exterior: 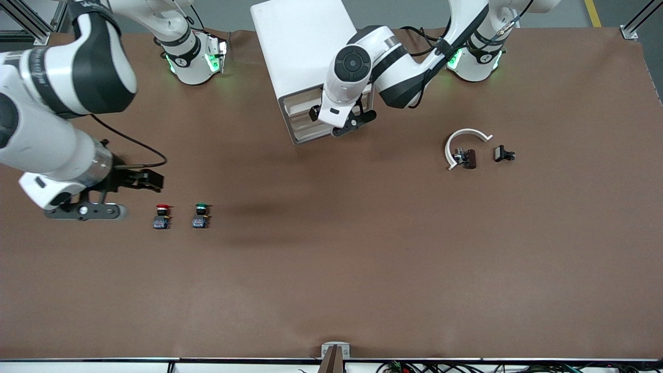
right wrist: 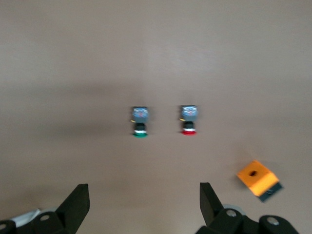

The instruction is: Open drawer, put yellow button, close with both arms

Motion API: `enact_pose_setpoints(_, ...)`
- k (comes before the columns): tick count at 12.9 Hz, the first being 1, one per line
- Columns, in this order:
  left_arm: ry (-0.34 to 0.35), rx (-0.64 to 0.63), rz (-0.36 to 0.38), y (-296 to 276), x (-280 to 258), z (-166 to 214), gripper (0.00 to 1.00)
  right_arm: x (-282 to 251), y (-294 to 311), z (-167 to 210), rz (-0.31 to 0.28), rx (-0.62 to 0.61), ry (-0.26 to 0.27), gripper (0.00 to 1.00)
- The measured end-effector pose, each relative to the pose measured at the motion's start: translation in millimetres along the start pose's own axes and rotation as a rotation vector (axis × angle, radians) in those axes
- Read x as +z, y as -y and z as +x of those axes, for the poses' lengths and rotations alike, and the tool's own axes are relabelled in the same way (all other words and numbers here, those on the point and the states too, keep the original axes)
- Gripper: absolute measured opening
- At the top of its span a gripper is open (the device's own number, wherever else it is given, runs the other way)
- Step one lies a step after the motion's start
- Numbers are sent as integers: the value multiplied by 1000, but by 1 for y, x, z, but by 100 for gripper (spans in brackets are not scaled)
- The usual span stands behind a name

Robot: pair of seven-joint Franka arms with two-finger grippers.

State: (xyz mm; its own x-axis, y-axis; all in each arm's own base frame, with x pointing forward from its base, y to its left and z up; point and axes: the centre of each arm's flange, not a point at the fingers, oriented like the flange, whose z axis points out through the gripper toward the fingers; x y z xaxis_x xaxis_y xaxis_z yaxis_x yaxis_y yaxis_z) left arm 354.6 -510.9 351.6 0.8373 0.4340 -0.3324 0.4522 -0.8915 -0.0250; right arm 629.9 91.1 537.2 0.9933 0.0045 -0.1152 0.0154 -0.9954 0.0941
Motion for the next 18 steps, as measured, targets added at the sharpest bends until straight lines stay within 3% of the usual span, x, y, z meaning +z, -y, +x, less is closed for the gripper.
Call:
enact_pose_setpoints(7, -29, 39, 4, -3, 4, -24, 100, -38, -63, -4, -4, 79, -26, 100)
enact_pose_setpoints(9, -45, 22, -18, -5, -1, -24, 100, -39, -74, -9, -4, 96, 2, 100)
enact_pose_setpoints(10, -69, 14, -34, -7, -8, -18, 100, -38, -83, -15, -6, 110, 43, 100)
enact_pose_setpoints(11, -103, -4, -54, -7, -20, 0, 100, -38, -95, -21, 3, 129, 72, 100)
enact_pose_setpoints(14, -203, -104, -126, 7, -76, 96, 100, -54, -142, -41, 116, 201, 81, 100)
enact_pose_setpoints(18, -255, -287, -219, 68, -150, 231, 100, -80, -148, -71, 137, 209, 49, 100)
